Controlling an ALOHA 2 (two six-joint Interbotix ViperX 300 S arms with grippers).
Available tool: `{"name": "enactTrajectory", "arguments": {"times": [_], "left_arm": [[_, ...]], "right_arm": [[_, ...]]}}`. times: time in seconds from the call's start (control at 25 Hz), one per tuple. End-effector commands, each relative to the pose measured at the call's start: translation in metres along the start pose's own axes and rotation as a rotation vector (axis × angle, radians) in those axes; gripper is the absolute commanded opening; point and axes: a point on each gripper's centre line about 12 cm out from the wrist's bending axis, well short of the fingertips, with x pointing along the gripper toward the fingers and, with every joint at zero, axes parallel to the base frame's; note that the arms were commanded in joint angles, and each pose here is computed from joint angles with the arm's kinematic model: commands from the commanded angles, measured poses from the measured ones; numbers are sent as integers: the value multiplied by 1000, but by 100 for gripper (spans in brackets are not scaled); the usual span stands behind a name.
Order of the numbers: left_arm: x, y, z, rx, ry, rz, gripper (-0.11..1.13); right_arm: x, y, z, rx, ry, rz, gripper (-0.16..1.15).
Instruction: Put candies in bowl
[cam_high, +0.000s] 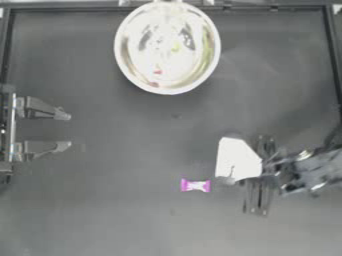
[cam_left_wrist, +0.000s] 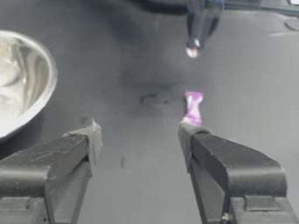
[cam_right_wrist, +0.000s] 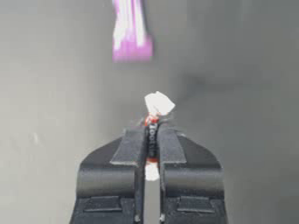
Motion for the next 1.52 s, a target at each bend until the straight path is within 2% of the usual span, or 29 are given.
{"name": "enactTrajectory", "arguments": {"times": [0.04,0.2,0.44,0.6,0.8,0.92,1.16,1.4,1.48,1.52], "left_arm": [[1,0,3,-3,-3,1,90],[2,0,2,-11,6,2,90],[2,0,2,-16,8,2,90],[2,0,2,-17,9,2,90],[2,0,2,-22,8,2,90],[2,0,1,-29,11,2,90],[2,0,1,-39,11,3,90],[2,0,-1,-40,15,3,90],[2,0,-2,-40,17,3,90],[2,0,-2,-43,17,3,90]], "right_arm": [[-29,-19,22,8,-193,22,32],[-45,-50,42,17,-374,22,32],[-49,-103,71,11,-542,-50,32],[-43,-137,92,10,-597,-102,32],[-22,-180,121,-9,-613,-167,32],[-5,-201,135,-10,-608,-186,32],[38,-233,142,7,-546,-211,32],[57,-244,144,18,-537,-202,35],[60,-245,145,20,-533,-201,40],[62,-246,145,21,-532,-201,48]]}}
